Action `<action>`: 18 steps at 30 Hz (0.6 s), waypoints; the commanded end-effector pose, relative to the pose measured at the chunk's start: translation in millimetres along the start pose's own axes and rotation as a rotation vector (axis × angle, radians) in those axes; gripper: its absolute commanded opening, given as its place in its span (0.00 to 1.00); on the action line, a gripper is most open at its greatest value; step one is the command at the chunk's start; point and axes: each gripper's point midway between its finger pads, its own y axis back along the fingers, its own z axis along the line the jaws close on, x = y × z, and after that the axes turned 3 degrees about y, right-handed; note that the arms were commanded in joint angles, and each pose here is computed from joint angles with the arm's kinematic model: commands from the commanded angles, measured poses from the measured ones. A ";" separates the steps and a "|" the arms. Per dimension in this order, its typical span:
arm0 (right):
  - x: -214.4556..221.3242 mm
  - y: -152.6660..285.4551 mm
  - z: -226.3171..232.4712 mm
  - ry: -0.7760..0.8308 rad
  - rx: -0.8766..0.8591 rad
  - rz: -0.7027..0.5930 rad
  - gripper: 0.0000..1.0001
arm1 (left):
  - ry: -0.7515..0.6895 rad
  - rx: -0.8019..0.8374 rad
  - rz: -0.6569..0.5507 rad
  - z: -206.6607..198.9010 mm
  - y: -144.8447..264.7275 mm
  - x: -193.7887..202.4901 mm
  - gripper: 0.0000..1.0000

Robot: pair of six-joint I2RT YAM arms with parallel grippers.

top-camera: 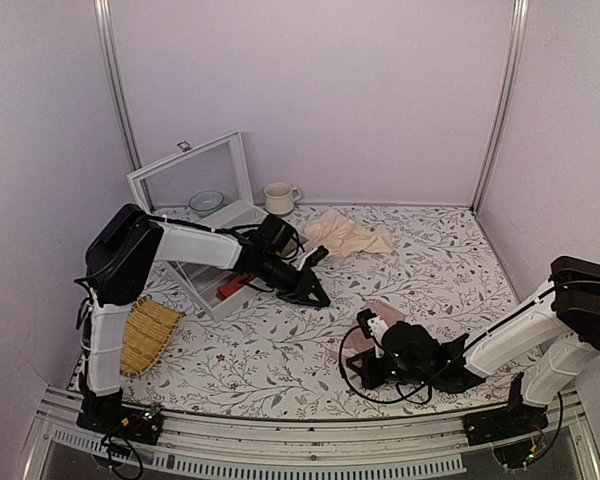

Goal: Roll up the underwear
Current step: Roll the underwear at the center of the board.

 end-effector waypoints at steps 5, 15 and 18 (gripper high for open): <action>37.4 17.5 -10.9 -0.163 -0.024 0.093 0.00 | -0.011 0.019 -0.007 -1.9 -4.6 -6.7 0.16; 47.7 30.4 -26.2 -0.345 -0.034 0.054 0.00 | -0.023 0.032 -0.010 -4.7 -5.0 -10.3 0.16; 47.6 33.5 -26.9 -0.364 -0.047 0.046 0.00 | -0.035 0.071 0.007 -11.0 -8.8 -9.9 0.16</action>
